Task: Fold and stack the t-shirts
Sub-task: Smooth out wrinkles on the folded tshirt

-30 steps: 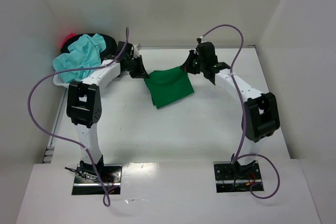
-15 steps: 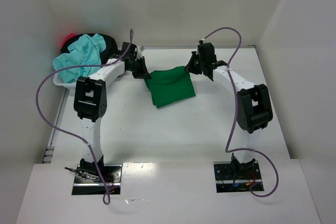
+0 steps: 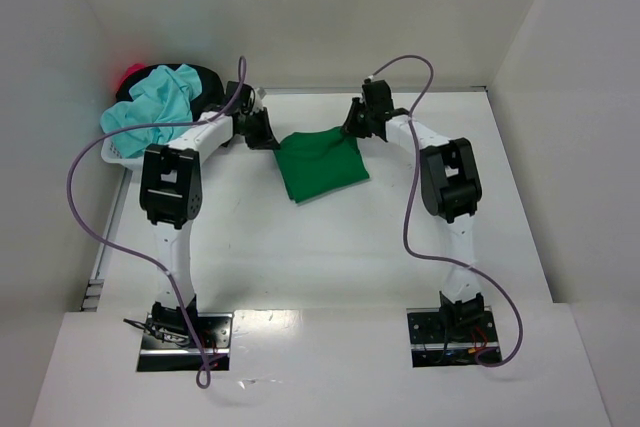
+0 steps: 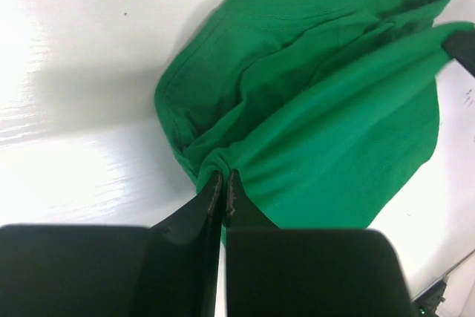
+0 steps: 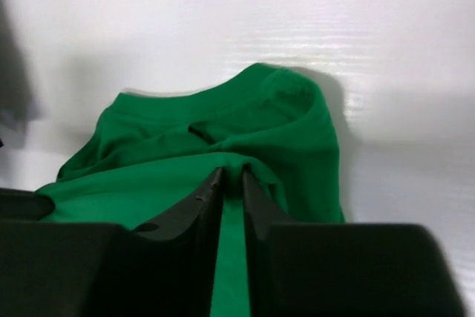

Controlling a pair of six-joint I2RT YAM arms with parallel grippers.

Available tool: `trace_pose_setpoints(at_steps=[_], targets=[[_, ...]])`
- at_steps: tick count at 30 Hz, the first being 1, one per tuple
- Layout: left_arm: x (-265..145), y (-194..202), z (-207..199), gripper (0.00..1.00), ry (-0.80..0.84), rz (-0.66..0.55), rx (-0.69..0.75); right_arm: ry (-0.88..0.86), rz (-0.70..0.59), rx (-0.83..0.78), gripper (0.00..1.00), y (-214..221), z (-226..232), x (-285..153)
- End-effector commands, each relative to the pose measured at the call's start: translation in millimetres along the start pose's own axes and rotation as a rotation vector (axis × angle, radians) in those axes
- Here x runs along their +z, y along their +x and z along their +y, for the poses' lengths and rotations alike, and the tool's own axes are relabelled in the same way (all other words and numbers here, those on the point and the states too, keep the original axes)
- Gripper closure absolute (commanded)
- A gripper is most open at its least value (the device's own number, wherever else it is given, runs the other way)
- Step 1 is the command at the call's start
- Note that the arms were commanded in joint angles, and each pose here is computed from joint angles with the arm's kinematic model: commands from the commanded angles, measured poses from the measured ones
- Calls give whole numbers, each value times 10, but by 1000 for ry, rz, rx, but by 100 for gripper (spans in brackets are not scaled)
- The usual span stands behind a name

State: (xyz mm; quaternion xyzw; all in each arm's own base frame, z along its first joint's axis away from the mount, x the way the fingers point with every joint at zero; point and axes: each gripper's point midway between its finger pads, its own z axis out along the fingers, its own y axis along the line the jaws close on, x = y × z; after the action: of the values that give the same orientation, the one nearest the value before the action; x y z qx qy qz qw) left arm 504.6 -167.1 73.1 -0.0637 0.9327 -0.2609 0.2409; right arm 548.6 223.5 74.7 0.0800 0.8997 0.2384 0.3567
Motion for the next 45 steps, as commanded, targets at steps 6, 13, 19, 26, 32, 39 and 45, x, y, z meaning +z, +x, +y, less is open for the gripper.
trace_pose_setpoints(at_steps=[6, 13, 19, 26, 32, 39, 45], targets=[[52, -113, 102, 38, -10, -31, -16, -20, -94, -16, 54, -430, -11, -7], [-239, -243, -81, 22, 12, -80, 15, -46, -215, -23, 27, -791, 139, -589], [-312, 5, -44, 24, 23, -74, -30, -110, -164, -29, 23, -444, 156, -829], [-132, 45, -150, 28, 62, -46, -30, -119, -85, -33, 39, 109, -26, -841], [23, 32, -148, 29, 62, -34, -27, -56, -10, -35, 42, 410, -255, -783], [114, -71, -157, 43, 63, -36, -26, -61, 58, -55, 63, 742, -246, -708], [218, -118, -135, 66, 62, -33, -28, -75, 126, -97, 85, 1127, -23, -668]])
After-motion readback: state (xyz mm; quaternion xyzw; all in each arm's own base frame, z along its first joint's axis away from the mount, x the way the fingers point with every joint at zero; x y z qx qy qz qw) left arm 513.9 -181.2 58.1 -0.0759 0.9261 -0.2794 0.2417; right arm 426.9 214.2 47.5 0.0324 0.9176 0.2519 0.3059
